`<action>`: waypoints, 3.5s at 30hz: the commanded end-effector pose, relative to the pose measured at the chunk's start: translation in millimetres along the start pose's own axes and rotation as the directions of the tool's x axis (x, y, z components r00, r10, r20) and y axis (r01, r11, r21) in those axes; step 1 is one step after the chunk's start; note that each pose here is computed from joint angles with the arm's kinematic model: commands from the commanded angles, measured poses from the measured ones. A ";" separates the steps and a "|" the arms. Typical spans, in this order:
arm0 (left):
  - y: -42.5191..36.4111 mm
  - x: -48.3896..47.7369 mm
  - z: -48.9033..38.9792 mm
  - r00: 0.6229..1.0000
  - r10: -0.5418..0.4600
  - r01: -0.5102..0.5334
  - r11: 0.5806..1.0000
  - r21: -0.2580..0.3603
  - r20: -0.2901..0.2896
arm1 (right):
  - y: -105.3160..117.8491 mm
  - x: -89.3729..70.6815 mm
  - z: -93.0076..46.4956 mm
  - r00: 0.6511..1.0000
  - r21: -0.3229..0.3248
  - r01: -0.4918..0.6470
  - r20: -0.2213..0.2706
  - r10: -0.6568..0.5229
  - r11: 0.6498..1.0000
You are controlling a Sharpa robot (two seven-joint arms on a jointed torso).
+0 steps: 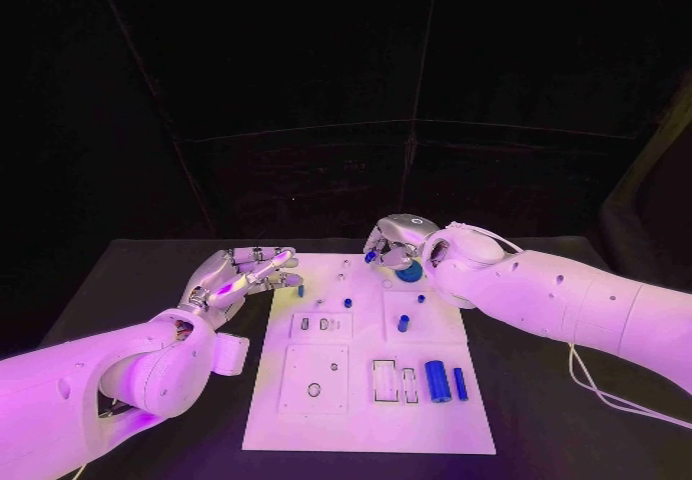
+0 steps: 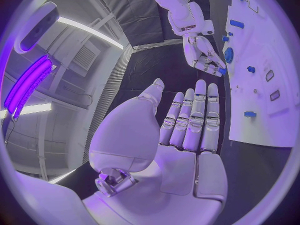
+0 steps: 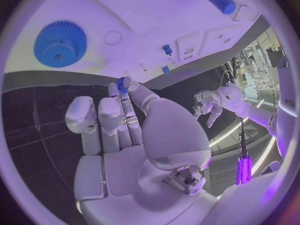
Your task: Assemble the parts on the task board
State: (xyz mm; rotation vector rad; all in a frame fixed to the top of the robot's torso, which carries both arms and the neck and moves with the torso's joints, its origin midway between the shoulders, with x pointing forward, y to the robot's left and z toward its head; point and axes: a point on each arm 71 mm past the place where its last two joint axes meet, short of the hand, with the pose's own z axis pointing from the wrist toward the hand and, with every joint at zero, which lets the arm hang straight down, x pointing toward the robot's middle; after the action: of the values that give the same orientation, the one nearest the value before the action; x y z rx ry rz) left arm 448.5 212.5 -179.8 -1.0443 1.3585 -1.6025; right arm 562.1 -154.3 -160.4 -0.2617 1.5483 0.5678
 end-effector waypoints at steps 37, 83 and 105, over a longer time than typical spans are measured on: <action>-2.8 2.4 2.6 1.000 -0.009 0.009 1.000 0.002 -0.021 | 27.8 9.6 37.5 0.997 0.045 0.076 -0.038 -0.074 0.996; -1.8 -2.9 3.2 1.000 -0.005 0.005 1.000 -0.010 -0.015 | 17.2 -4.8 22.0 0.995 0.040 0.038 0.091 -0.042 0.998; -1.0 -6.1 3.6 1.000 -0.003 0.003 1.000 -0.011 -0.011 | -77.8 -19.4 -56.8 0.981 0.355 -0.127 -0.092 0.170 0.926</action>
State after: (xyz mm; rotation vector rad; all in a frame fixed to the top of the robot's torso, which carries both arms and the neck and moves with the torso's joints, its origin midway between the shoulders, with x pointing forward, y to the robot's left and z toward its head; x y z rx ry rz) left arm 454.0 218.5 -180.2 -1.0528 1.3722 -1.5886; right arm 552.6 -251.9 -154.5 0.0848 1.7044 0.4120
